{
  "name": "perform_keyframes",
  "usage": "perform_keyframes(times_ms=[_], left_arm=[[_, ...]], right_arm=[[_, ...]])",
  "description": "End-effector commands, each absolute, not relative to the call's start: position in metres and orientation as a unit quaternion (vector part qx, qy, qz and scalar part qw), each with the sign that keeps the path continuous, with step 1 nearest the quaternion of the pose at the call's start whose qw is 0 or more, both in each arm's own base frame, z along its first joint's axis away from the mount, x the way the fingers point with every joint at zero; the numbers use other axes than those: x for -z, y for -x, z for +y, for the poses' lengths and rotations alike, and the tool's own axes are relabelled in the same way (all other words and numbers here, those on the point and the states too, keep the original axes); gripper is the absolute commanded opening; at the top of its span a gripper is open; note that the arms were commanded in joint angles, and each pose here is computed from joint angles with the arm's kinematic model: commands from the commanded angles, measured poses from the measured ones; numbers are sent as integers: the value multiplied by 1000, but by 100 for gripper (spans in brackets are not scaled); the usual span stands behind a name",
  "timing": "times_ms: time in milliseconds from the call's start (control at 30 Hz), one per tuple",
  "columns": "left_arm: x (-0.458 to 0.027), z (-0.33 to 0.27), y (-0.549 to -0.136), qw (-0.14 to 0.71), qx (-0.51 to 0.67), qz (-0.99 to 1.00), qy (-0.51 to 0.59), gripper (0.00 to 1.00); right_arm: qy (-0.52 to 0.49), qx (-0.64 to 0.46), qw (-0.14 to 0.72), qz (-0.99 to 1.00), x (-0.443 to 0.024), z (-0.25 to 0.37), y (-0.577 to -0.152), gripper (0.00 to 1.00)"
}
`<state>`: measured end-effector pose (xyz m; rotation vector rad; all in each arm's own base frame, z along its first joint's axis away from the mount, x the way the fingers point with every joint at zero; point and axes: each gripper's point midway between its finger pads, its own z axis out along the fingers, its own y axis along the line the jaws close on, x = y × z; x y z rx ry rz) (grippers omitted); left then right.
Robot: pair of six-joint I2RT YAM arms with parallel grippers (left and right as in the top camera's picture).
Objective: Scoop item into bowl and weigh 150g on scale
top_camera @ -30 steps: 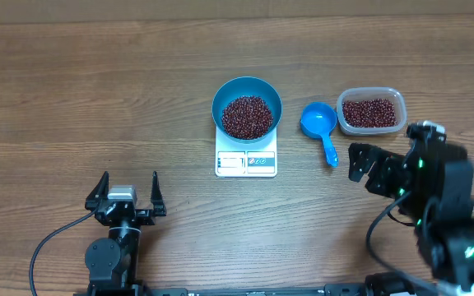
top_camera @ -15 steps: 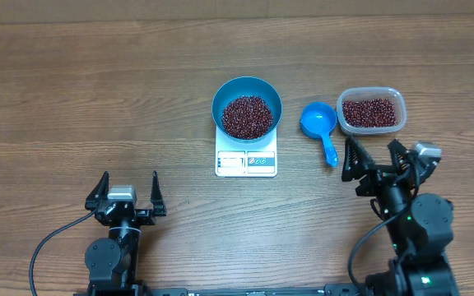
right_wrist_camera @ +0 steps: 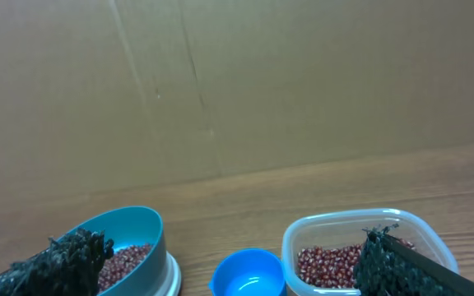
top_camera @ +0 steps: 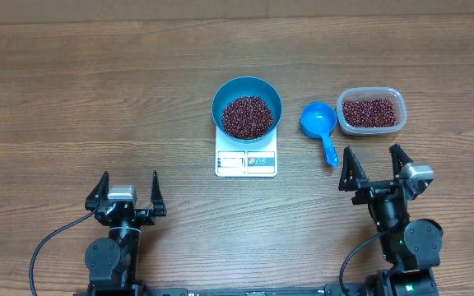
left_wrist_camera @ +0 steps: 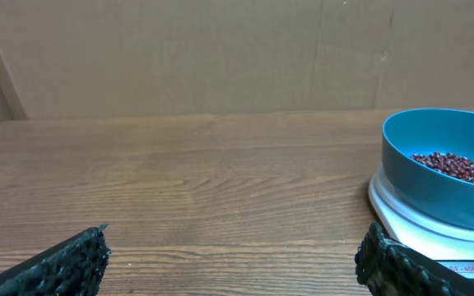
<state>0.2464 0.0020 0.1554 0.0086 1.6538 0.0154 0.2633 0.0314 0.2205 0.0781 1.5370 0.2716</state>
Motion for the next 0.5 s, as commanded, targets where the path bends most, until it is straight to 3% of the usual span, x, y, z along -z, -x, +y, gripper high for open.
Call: perform_keyframes(times_ms=[0,467], left_arm=[[-156,5,-246,679,-7,734,8,99],[-156,5,-246,679,-7,734,8,99]], right_arm=[[-40,-98,714,692,-207,23,-263,100],[-30,-56,725,686,-203,13,-243,100]])
